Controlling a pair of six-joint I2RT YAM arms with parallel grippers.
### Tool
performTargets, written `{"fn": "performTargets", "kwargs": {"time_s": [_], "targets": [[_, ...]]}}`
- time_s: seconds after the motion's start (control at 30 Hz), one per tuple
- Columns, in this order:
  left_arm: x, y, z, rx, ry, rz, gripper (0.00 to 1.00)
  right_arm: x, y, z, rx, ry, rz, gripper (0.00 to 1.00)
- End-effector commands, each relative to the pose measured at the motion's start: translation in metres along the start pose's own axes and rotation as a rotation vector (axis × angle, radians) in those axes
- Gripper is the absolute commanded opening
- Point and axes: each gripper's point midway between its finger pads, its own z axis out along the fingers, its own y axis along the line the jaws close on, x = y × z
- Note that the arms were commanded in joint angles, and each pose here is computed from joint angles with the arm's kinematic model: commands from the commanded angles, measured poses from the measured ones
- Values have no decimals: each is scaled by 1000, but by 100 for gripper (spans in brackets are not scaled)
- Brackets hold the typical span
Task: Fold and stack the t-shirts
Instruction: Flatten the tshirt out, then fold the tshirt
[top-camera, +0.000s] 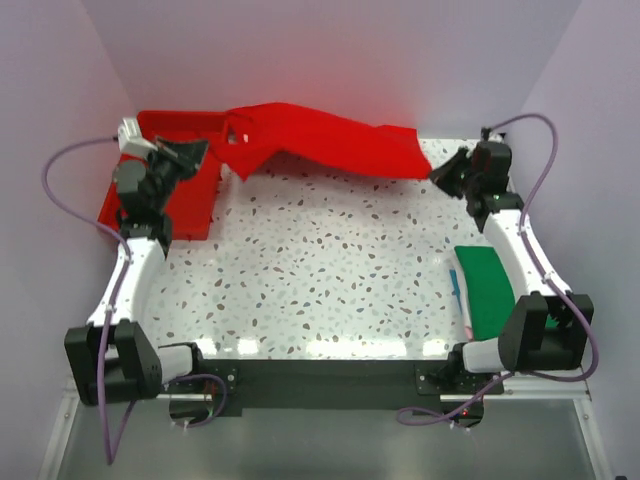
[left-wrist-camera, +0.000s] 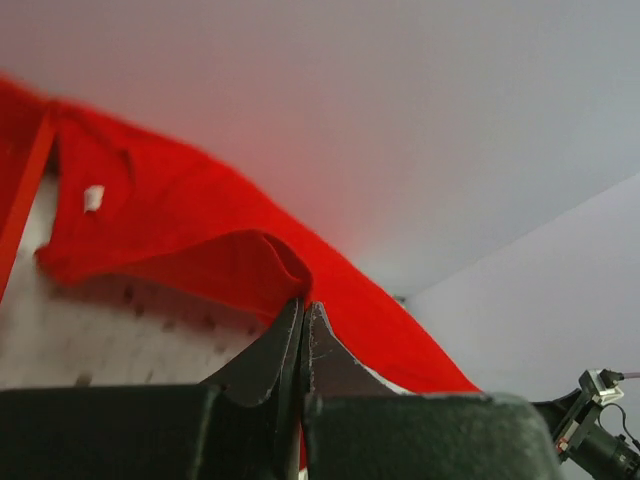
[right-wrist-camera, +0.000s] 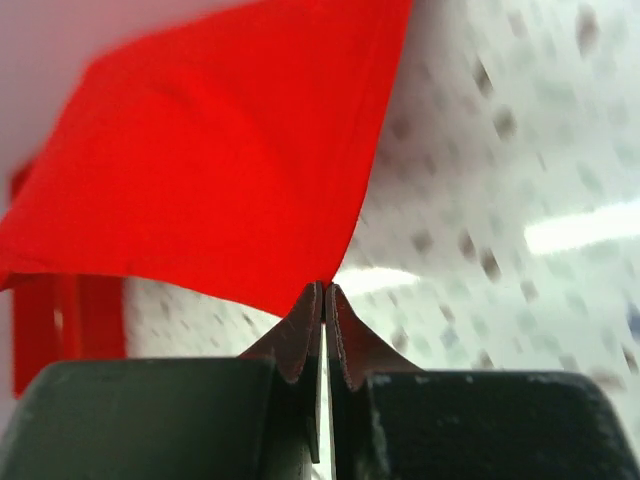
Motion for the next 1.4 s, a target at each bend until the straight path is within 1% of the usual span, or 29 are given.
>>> {"fn": "performTargets", "kwargs": {"time_s": [0.0,0.03,0.1,0.13,0.17,0.2,0.23,0.3,0.33,0.37,0.4,0.5,0.57,0.7,0.73,0.77,0.8,0.87,0.93,1.0,1.03,1.07,1.1,1.13,1.2,1.23,1.3,1.33,1.37], "targets": [[17,-4,-60,-19,-42,-6,0,33,-15,-38,9,31,21,0],[31,6,-72,-59,-10,-18,0,61,-39,-40,61,84,30,0],[49,19,-101,-120,7,-9,0,101,-65,-54,122,171,34,0],[65,32,-113,-173,50,-24,0,111,-75,-59,146,190,29,0],[68,29,-127,-177,51,-1,0,125,-85,-66,179,222,29,0],[83,44,-138,-230,84,-14,0,147,-100,-72,211,266,34,0],[102,58,-152,-294,141,-40,0,152,-103,-80,210,266,30,0],[123,71,-176,-350,181,-47,0,172,-118,-94,259,307,41,0],[137,82,-190,-404,225,-69,0,180,-124,-103,271,314,43,0],[140,80,-199,-402,221,-63,0,190,-131,-112,300,345,47,0],[153,91,-212,-459,257,-76,0,198,-137,-118,320,359,50,0],[159,97,-228,-488,250,-72,0,198,-142,-133,346,336,42,0],[162,94,-225,-470,263,-84,0,196,-141,-134,341,324,46,0],[146,94,-208,-495,246,-71,0,189,-138,-124,354,341,44,0],[139,93,-201,-481,227,-62,0,182,-135,-119,355,329,40,0],[142,98,-193,-497,244,-75,0,177,-133,-114,356,320,38,0],[132,92,-182,-467,221,-71,0,172,-132,-106,368,327,42,0],[132,97,-163,-476,245,-89,0,164,-128,-94,364,315,51,0],[127,98,-144,-463,233,-80,0,159,-128,-79,379,326,60,0],[128,99,-119,-473,257,-65,0,157,-128,-62,386,341,75,0],[142,104,-109,-492,307,-60,0,158,-128,-56,390,354,83,0],[130,101,-96,-498,274,-42,0,156,-128,-49,387,347,89,0],[134,97,-86,-488,286,-33,0,151,-124,-43,378,344,92,0],[146,102,-78,-504,318,-31,0,152,-136,-36,412,357,116,0],[137,96,-56,-480,284,-18,0,147,-137,-25,413,352,123,0],[149,103,-49,-494,315,-21,0,151,-141,-20,424,369,128,0],[147,99,-31,-484,313,-15,0,147,-143,-12,426,365,138,0],[160,105,-24,-493,347,-14,0,147,-145,-10,430,369,142,0],[156,100,-14,-480,337,-9,0,149,-148,-5,433,381,147,0]]}}
